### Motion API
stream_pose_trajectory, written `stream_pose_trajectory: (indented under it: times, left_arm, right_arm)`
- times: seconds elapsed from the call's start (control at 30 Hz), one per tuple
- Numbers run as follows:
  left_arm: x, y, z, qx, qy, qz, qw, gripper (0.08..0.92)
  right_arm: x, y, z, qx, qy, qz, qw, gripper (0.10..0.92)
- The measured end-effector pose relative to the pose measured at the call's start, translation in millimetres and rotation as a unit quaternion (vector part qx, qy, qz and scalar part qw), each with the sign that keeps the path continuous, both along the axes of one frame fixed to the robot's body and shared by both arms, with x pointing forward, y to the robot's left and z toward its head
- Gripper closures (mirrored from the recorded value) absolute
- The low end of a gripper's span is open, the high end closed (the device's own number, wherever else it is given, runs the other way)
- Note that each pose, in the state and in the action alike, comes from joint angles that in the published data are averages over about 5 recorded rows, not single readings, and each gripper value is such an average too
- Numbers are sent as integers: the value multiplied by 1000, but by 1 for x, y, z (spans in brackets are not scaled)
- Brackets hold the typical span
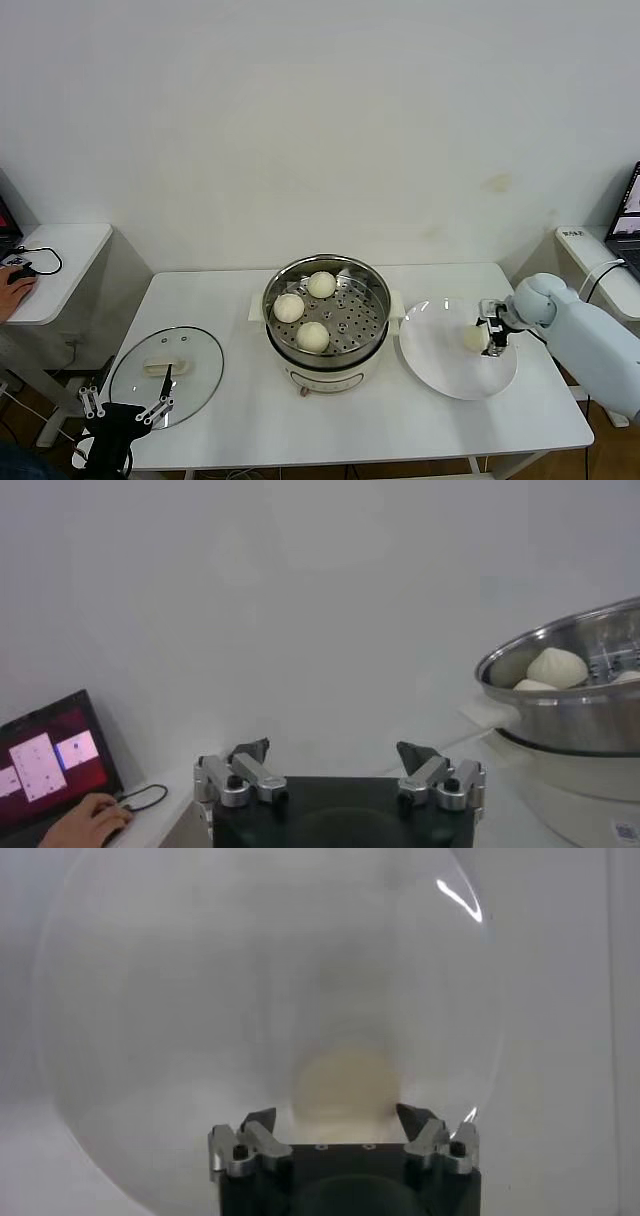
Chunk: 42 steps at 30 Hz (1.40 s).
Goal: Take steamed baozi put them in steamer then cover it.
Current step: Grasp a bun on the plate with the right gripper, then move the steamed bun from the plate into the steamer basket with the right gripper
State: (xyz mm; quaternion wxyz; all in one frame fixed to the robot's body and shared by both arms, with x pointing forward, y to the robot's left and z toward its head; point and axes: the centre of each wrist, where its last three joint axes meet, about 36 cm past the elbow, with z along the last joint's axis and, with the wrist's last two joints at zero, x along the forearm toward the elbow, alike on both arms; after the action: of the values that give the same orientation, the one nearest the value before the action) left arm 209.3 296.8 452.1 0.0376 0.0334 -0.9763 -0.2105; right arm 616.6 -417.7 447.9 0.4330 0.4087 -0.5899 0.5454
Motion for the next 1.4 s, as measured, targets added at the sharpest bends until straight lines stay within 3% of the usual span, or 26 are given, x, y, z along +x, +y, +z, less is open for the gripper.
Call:
stream_pose_trajectory:
  times: [0.27,0.5,0.93,1.4]
  left_arm:
    - [0,0,0,-1,0,0,1000,177]
    - [0,0,0,0,0,-1,1000,177]
    - [0,-2,4,-2,-7,-4,1000,177]
    - [3,-5,4,-6,-11,-9,1000,177]
  right_arm:
    - [2,-1,6,0,3,-3,1000,411]
    - [2,-5,30,3,-7,-5,1000,422]
    - [-13,10,144,20,-68,28,997,419]
    - [-45,108,248,104,-121,86,983,403]
